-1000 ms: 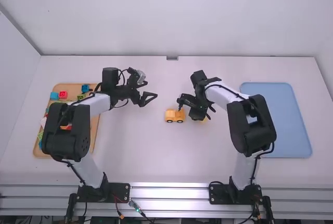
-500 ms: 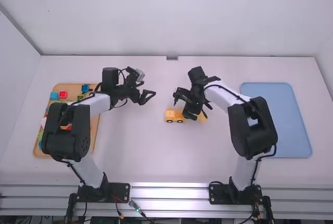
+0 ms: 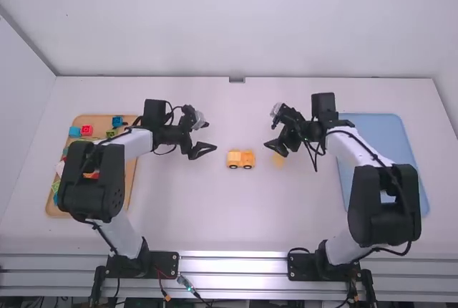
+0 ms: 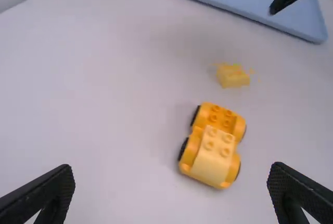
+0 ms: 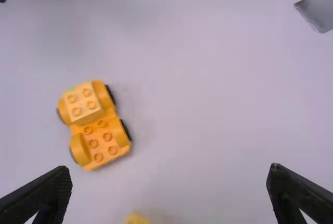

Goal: Assemble lego blocks to make yellow taxi

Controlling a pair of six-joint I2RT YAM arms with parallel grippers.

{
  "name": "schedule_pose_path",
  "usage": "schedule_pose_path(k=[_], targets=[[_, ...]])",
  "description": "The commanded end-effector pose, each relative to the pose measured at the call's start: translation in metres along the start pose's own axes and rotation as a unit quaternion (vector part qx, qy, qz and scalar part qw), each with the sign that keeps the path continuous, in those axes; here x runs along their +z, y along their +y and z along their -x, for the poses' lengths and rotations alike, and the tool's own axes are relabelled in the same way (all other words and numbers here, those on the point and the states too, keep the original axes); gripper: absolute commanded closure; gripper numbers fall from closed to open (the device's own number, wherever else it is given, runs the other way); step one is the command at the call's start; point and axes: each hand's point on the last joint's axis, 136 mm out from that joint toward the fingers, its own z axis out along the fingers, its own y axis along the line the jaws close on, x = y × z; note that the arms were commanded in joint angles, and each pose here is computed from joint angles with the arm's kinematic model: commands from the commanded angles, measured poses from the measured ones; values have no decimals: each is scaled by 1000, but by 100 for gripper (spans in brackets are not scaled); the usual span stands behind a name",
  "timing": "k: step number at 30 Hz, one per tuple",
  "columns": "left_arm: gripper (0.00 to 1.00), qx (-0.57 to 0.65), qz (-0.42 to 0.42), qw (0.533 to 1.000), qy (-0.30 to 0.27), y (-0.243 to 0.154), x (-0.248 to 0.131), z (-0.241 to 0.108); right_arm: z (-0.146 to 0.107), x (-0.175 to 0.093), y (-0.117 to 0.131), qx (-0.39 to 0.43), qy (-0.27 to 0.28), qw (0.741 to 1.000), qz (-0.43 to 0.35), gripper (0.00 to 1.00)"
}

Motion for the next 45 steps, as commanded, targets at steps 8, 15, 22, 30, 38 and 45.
schedule_pose_path(k=[8,15,22,30,38,45], targets=[[1,105,-71,991,-39,-29,30,12,-18,10,47,1,-101,992,69,1],[1,113,-103,985,-75,-34,41,7,-54,25,44,6,-39,999,10,1],[1,113,-98,986,-74,-32,40,7,-82,30,30,65,-24,996,-50,1],[1,114,-101,985,-75,-33,41,8,-111,29,22,96,-34,992,-81,7],[1,103,-101,987,-75,-32,41,8,-122,32,15,108,-71,990,-64,28],[1,106,-103,986,-74,-34,43,9,-124,40,22,90,-56,993,-54,51]])
